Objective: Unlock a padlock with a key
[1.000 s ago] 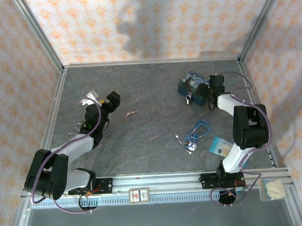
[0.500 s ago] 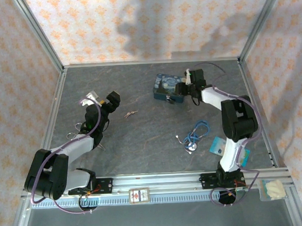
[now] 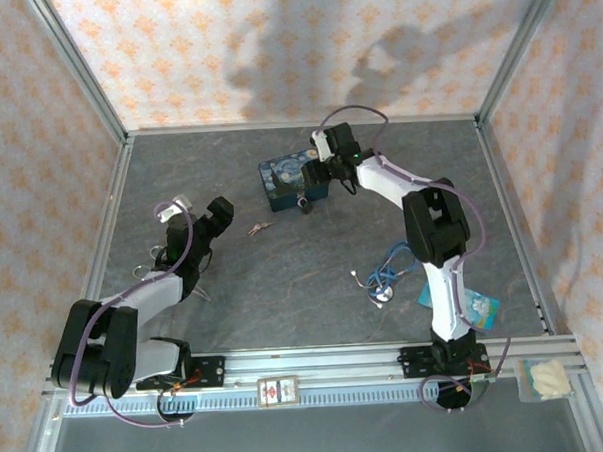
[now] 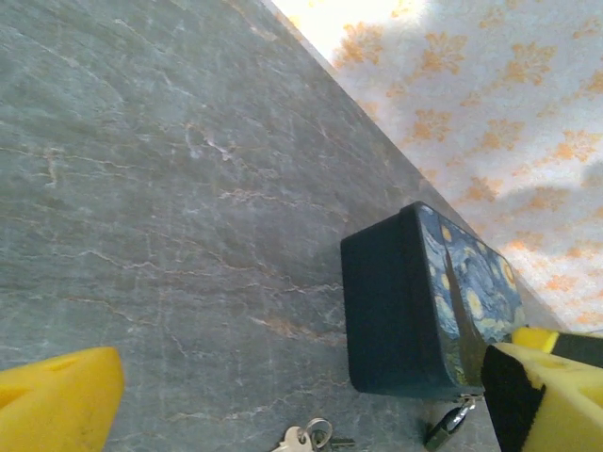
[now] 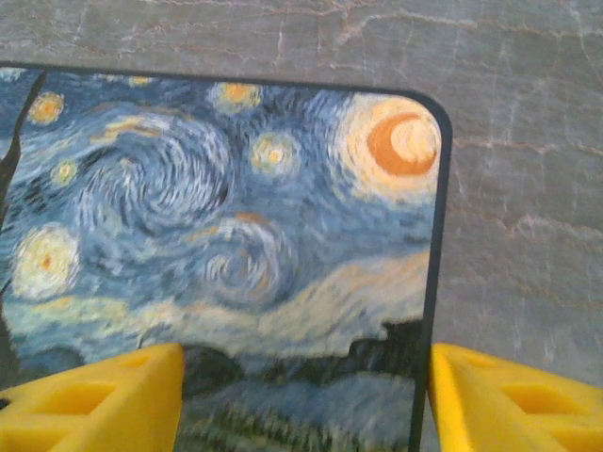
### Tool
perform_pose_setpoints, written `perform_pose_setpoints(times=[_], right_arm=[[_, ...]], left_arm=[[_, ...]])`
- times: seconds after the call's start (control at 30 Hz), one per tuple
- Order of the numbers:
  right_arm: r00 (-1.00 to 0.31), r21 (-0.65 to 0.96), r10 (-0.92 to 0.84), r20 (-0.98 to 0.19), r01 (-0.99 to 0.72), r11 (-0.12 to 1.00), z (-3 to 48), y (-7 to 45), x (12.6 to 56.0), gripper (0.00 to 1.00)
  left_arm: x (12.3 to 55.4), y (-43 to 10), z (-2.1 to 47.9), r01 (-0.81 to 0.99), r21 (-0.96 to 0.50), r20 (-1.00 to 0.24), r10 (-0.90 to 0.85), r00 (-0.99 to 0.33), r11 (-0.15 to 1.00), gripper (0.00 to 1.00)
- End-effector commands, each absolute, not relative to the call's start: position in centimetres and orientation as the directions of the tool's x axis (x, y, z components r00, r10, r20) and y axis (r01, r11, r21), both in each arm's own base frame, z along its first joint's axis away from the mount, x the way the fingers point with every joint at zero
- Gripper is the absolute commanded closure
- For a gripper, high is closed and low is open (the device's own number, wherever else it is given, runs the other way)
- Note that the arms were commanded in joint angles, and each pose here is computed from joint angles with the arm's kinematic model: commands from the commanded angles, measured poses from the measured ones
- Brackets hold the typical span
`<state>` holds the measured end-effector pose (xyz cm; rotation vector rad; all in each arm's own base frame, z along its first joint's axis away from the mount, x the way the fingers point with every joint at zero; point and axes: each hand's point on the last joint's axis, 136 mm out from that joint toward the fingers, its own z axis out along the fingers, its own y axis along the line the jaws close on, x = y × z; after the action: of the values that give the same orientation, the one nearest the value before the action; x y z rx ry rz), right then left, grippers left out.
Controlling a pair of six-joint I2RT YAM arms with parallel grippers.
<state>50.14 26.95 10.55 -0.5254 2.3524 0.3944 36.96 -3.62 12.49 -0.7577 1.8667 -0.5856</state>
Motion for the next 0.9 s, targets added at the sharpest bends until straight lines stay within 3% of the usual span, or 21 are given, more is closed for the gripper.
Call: perform_pose_setpoints(times=[0.0,0.13,0.27,0.5,0.63,0.87], right_arm=[[-0.612,0.136,-0.183,-0.769,-0.437,0.889,17.5,26.4,48.7,0.31],[-0.632,0.264,-0.132,-0.764,-0.492,0.830,18.4,28.5,44.7,0.30],[-0.685,0.338,-0.208,-0.698,-0.572,0.748,16.4,33.2,40.1,0.32],[-0.651,0.296,-0.381,-0.656,-0.687,0.664,12.8,41.4,34.6,0.35],[-0.638,0.272,-0.441,-0.631,-0.715,0.645,10.8,44.3,34.6,0.39],[-0.636,0.141,-0.466,-0.615,-0.671,0.728,7.3,45.6,38.7,0.42]], left_arm=[[37.0,-3.5,13.0,-0.232,-0.688,-0.618,-0.722,-0.311,0.688,0.04],[37.6,-4.1,12.5,-0.225,-0.672,-0.618,-0.702,-0.355,0.705,0.05],[37.9,-3.5,12.8,-0.238,-0.683,-0.612,-0.719,-0.329,0.690,0.03],[37.2,-0.4,13.5,-0.284,-0.738,-0.570,-0.791,-0.224,0.612,0.01],[36.5,0.5,14.0,-0.294,-0.735,-0.581,-0.791,-0.193,0.611,0.01],[35.6,0.9,14.1,-0.292,-0.732,-0.593,-0.787,-0.171,0.616,0.01]])
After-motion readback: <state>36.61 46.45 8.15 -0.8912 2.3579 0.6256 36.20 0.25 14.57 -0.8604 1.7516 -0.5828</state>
